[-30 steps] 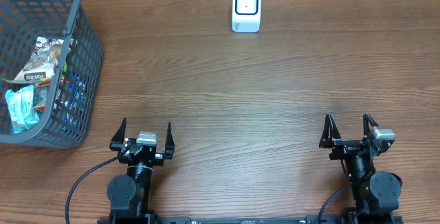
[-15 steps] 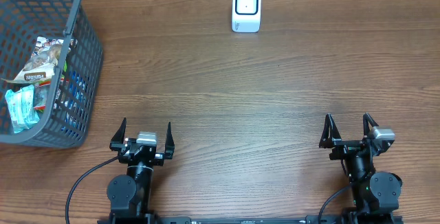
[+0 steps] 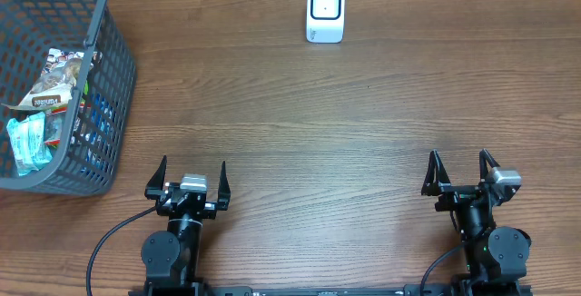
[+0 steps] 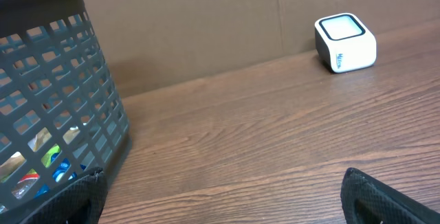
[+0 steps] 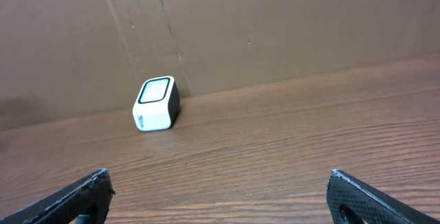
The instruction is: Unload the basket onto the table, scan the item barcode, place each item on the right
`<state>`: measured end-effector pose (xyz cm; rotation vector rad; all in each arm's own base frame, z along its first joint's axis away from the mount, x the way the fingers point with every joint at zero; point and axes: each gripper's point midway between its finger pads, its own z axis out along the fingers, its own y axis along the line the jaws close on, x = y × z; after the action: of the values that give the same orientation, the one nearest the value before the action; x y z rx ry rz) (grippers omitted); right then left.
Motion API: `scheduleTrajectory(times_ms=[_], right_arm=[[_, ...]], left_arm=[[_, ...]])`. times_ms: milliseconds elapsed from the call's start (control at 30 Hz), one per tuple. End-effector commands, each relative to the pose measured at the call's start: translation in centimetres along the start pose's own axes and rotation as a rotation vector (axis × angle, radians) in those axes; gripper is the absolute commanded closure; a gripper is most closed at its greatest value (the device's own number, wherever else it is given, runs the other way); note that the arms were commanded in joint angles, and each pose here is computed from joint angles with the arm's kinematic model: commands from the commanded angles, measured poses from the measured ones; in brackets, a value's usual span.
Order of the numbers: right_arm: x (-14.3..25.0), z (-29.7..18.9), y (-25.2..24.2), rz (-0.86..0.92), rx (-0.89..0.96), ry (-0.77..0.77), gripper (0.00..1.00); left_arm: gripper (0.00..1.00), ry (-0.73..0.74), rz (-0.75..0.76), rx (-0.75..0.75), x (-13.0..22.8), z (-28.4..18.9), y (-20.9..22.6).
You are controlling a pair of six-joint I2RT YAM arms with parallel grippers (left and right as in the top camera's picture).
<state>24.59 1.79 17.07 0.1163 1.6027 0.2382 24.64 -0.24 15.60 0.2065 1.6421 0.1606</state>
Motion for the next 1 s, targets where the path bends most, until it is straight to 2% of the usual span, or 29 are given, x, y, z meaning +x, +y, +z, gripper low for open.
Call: scheduleTrajectory(times_ms=[0,967], right_arm=[[0.06,0.0,-0.05,-0.007,0.002,-0.009,0.0],[-0.33,-0.01,0.06,-0.002,-0.003,-0.025,0.0]], left_arm=[[0.01,-0.003,0.007,-0.003,0.04,-0.02,0.01],[0.0,-0.002,0.025,-0.008,0.06,-0.02,0.08]])
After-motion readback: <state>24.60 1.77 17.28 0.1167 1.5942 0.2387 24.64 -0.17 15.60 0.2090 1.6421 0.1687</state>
